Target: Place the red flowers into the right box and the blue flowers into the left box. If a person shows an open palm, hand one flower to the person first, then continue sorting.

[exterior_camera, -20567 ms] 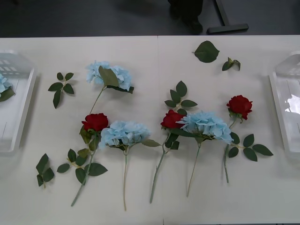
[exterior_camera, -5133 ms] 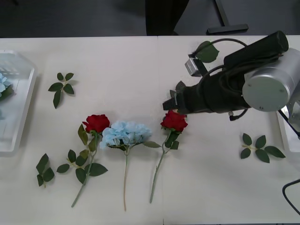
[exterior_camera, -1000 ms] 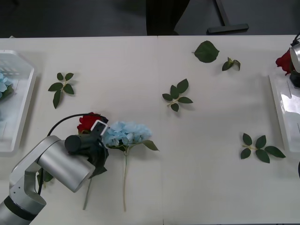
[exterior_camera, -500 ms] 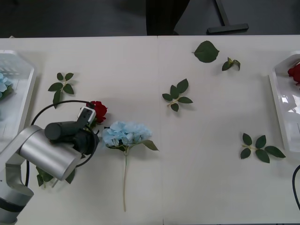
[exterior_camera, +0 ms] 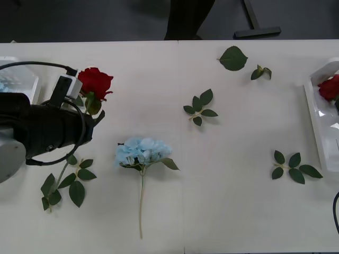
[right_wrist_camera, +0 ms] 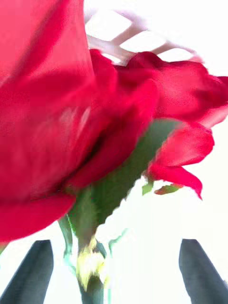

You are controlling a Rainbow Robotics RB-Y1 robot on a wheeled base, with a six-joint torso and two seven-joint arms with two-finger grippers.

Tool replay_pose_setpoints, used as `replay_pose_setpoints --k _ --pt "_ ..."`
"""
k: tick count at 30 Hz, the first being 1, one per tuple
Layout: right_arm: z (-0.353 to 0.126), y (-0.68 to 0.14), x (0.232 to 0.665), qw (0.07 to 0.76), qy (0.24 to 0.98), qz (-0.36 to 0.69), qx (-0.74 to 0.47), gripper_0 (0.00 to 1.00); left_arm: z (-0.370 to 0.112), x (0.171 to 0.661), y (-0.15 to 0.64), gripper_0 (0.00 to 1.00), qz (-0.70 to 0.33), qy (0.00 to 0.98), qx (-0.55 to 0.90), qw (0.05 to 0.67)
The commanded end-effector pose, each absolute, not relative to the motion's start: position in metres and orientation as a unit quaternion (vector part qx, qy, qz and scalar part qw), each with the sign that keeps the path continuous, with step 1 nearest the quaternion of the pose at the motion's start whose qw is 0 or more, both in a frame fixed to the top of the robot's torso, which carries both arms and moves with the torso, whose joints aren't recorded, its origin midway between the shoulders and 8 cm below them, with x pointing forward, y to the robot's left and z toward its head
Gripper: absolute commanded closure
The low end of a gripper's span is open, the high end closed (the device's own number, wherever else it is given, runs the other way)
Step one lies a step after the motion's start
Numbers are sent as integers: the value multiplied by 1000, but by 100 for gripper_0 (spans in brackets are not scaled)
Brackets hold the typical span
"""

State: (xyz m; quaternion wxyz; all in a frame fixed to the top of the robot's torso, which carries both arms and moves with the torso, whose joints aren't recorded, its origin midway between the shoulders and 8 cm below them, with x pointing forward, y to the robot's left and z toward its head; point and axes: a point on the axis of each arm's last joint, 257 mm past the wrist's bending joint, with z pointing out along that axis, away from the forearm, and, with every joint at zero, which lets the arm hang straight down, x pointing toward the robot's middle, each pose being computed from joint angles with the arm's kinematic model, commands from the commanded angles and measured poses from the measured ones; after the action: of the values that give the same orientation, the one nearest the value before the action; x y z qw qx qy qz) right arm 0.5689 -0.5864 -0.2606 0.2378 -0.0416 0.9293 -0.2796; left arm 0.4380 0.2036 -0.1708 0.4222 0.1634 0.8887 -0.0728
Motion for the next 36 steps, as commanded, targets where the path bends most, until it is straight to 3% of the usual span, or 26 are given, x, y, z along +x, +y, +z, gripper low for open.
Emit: replay_pose_setpoints --k 1,7,13,36 --pt "-208 -607 566 241 933 -260 -64 0 -103 453 168 100 -140 854 147 479" --pt "-175 -583 551 227 951 -178 -112 0 -69 459 132 100 -224 820 105 517" --pt "-170 -551 541 218 955 -114 -166 0 -71 459 127 100 -226 818 107 517" --pt "-175 -541 535 207 957 -94 -183 0 -74 459 127 100 -221 820 108 516"
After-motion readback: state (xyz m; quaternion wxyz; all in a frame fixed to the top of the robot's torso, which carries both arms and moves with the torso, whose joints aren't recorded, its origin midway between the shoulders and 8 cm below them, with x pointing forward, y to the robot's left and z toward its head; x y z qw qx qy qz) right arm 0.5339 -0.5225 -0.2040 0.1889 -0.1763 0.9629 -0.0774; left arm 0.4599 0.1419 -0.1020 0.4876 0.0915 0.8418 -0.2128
